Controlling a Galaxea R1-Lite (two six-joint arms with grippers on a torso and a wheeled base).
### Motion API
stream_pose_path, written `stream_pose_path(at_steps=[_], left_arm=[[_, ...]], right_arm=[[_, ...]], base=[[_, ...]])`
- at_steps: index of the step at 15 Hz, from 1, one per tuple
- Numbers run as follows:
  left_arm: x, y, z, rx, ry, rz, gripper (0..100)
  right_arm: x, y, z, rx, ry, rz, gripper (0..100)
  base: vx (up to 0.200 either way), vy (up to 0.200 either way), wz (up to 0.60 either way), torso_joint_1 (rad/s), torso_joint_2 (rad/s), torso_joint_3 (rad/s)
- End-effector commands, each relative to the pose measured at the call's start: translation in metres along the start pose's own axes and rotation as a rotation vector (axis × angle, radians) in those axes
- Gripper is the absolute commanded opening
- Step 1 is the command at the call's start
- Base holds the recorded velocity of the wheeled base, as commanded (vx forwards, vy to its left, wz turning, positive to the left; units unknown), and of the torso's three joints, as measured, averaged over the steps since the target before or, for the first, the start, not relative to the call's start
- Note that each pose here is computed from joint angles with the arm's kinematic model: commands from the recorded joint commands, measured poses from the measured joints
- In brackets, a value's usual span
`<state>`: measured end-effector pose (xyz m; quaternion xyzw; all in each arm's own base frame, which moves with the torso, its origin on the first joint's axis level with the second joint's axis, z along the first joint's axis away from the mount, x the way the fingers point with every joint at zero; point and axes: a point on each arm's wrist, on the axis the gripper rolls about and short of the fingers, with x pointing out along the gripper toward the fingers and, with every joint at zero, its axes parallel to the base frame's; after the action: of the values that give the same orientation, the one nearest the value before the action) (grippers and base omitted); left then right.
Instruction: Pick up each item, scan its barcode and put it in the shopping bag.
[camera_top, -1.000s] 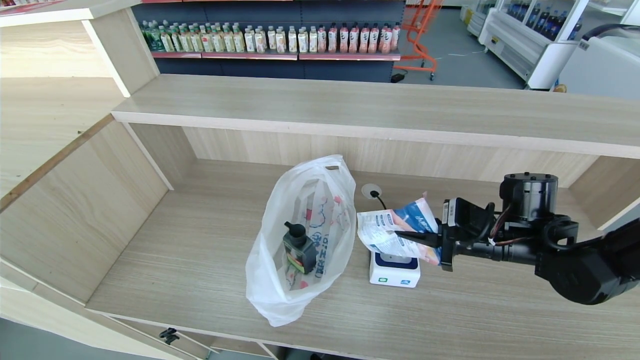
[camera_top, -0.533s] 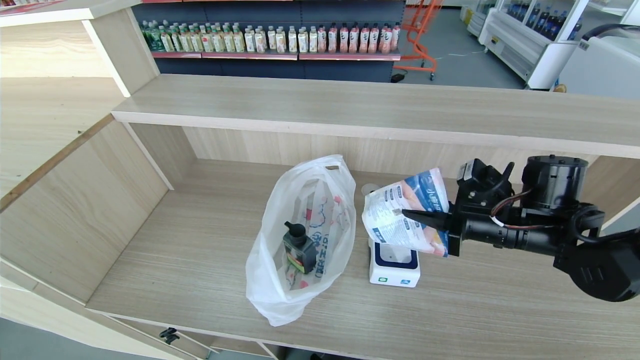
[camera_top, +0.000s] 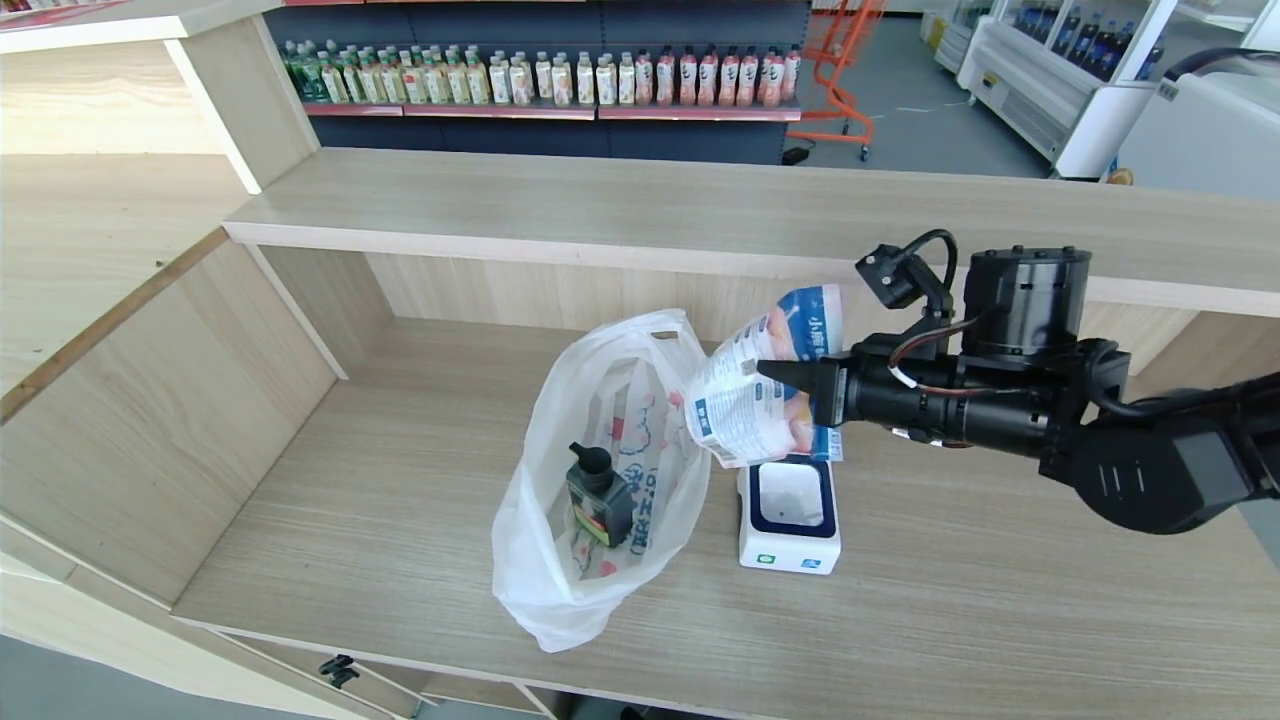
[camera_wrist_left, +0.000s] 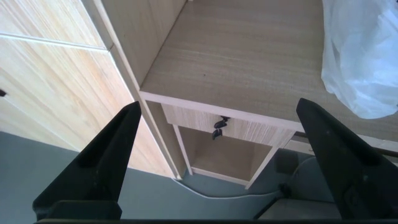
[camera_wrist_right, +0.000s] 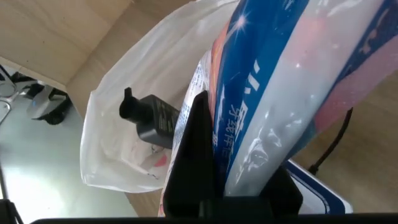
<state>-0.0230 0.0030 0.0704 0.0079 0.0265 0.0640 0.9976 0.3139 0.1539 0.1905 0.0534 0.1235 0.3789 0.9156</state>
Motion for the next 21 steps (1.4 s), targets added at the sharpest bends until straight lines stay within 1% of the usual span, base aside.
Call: stream_pose_path(at_steps=[1,2,4,7,10,11,12,13,16,17,18,19,20,21], left_arm=[[0.0,0.0,0.0,0.0,0.0,0.0,100],[0.0,0.0,0.0,0.0,0.0,0.0,100],[0.0,0.0,0.0,0.0,0.0,0.0,100],[0.0,0.0,0.0,0.0,0.0,0.0,100],[0.0,0.0,0.0,0.0,0.0,0.0,100],[0.0,0.0,0.0,0.0,0.0,0.0,100],[0.0,0.0,0.0,0.0,0.0,0.0,100],[0.0,0.0,0.0,0.0,0.0,0.0,100],[0.0,0.0,0.0,0.0,0.0,0.0,100],[0.0,0.0,0.0,0.0,0.0,0.0,100],[0.0,0.0,0.0,0.0,0.0,0.0,100],[0.0,0.0,0.0,0.0,0.0,0.0,100],[0.0,0.0,0.0,0.0,0.0,0.0,100],[0.0,0.0,0.0,0.0,0.0,0.0,100]], right_arm=[[0.036,-0.001,-0.02,0.015,0.058,0.03,0],[0.047,-0.003,-0.026,0.014,0.069,0.033,0],[0.061,0.0,-0.033,0.015,0.084,0.054,0],[0.09,-0.002,-0.038,-0.002,0.073,0.072,0],[0.103,-0.001,-0.048,-0.009,0.088,0.083,0],[0.104,-0.002,-0.049,-0.021,0.089,0.083,100],[0.103,0.0,-0.045,-0.015,0.079,0.085,100],[0.097,0.003,-0.034,0.001,0.056,0.088,100],[0.058,0.019,0.015,0.067,-0.054,0.108,100],[0.046,0.02,0.021,0.078,-0.067,0.104,100],[0.003,0.019,0.029,0.099,-0.084,0.069,100],[-0.013,0.019,0.028,0.103,-0.082,0.055,100],[-0.072,0.021,0.022,0.1,-0.069,-0.012,100],[-0.115,0.021,0.01,0.04,-0.033,-0.104,100]], base=[[0.0,0.0,0.0,0.0,0.0,0.0],[0.0,0.0,0.0,0.0,0.0,0.0],[0.0,0.0,0.0,0.0,0.0,0.0],[0.0,0.0,0.0,0.0,0.0,0.0],[0.0,0.0,0.0,0.0,0.0,0.0],[0.0,0.0,0.0,0.0,0.0,0.0],[0.0,0.0,0.0,0.0,0.0,0.0],[0.0,0.0,0.0,0.0,0.0,0.0],[0.0,0.0,0.0,0.0,0.0,0.0],[0.0,0.0,0.0,0.0,0.0,0.0],[0.0,0.0,0.0,0.0,0.0,0.0],[0.0,0.0,0.0,0.0,0.0,0.0],[0.0,0.0,0.0,0.0,0.0,0.0],[0.0,0.0,0.0,0.0,0.0,0.0]])
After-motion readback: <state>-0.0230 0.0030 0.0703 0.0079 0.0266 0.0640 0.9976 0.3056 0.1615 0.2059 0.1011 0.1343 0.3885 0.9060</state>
